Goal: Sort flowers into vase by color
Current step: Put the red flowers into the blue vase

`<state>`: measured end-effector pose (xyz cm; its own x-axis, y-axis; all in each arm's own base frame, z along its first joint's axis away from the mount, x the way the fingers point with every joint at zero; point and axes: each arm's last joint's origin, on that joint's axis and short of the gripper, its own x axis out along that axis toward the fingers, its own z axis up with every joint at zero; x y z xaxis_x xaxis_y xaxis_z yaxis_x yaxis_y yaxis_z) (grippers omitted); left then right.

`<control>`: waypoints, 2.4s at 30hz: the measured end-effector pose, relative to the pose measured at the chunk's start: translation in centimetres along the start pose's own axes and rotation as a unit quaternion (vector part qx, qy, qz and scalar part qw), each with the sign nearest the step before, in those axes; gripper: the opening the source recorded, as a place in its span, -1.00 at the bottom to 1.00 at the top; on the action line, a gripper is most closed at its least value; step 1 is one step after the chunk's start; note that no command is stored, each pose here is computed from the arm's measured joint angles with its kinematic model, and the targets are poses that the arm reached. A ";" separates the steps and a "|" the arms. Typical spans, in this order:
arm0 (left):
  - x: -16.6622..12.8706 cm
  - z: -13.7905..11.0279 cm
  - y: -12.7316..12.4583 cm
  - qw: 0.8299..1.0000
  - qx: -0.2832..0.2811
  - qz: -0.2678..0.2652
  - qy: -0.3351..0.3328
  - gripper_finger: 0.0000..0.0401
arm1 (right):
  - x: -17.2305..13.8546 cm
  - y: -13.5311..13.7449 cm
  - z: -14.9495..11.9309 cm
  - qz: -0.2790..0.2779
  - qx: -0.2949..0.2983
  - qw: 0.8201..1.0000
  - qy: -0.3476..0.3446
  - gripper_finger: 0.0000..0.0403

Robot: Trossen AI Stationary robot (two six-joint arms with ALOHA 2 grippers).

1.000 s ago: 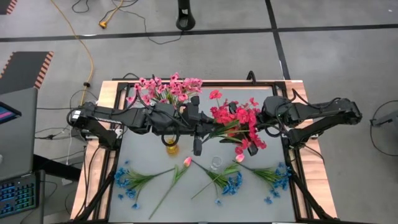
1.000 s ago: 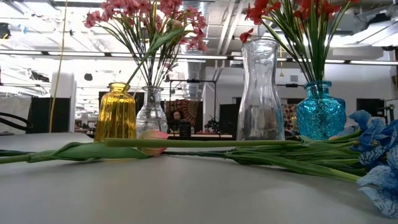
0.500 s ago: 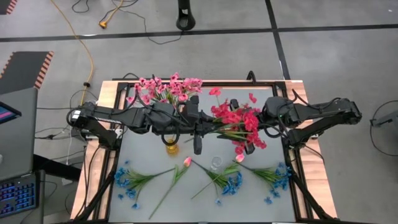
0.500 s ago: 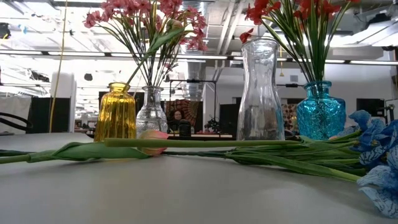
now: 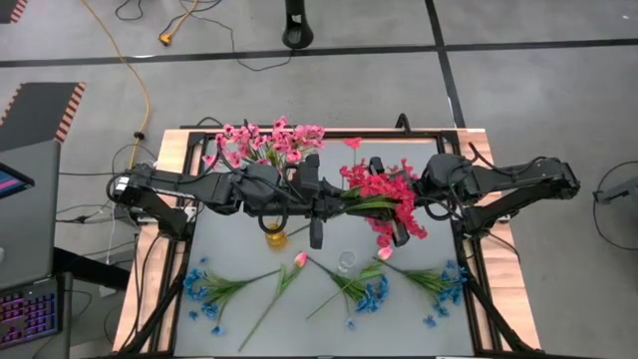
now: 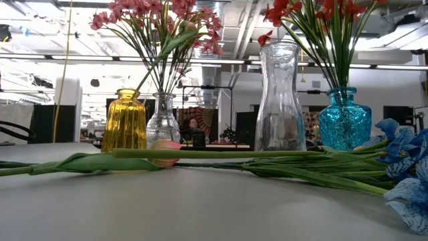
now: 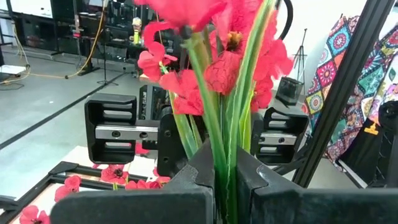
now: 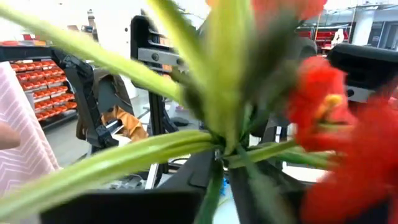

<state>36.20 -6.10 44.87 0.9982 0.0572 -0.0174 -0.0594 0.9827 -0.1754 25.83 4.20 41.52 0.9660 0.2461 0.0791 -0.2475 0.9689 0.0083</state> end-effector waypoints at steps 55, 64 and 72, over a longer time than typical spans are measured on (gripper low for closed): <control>-2.5 -0.6 0.4 0.988 0.096 -0.037 0.115 -0.27 | -19.4 1.3 3.0 -0.121 0.052 0.989 0.070 -0.89; -2.3 0.0 1.1 0.992 0.093 -0.005 0.088 -0.27 | -19.7 1.3 3.8 -0.118 0.056 0.991 0.026 -0.89; -0.7 0.6 2.9 0.999 0.036 0.015 0.036 -0.27 | -16.9 1.1 3.6 -0.119 0.051 0.991 0.040 -0.88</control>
<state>35.35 -3.16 44.97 0.9926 0.0766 -0.0938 -0.0861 0.9911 -0.1015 8.94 0.96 43.81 0.9997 0.0169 -0.0168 -0.0148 0.9930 0.1174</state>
